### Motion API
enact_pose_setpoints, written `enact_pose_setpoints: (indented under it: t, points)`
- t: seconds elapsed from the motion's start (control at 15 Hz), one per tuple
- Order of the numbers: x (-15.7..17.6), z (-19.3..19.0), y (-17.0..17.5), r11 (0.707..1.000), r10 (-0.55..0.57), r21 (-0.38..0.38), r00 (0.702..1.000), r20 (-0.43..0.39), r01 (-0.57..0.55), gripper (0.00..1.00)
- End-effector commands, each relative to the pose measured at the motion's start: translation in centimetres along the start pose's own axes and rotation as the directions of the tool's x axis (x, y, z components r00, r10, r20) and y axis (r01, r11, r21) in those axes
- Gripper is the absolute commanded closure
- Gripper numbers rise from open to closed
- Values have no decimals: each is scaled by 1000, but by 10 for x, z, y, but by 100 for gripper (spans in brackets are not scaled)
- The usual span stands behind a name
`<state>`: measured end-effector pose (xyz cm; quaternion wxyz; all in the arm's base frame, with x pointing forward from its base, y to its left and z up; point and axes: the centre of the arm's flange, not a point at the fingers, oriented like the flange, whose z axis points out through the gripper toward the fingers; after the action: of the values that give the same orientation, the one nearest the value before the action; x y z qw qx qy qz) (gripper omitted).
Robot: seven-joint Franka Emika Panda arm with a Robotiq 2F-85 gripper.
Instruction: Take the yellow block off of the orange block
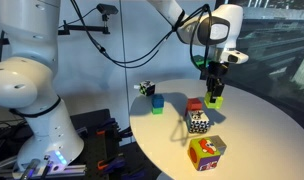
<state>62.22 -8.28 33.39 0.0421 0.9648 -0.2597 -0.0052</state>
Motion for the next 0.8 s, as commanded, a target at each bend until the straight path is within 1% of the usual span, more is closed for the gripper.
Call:
enact_pose_setpoints:
  t: [0.0, 0.33, 0.4, 0.47, 0.6, 0.67, 0.73]
  points:
    - [18, 8, -1, 999, 52, 7, 998, -27, -52, 69]
    - [24, 26, 1, 997, 75, -2, 996, -51, -75, 69]
    - [23, 27, 1, 997, 73, -4, 996, -53, -73, 19]
    - [22, 28, 0, 997, 72, -4, 996, -55, -72, 17]
    - [21, 28, 0, 998, 68, -1, 996, -57, -68, 3]
    - [20, 27, -1, 998, 66, 0, 996, -58, -66, 0]
    - [18, 26, -1, 998, 61, 3, 997, -55, -61, 0]
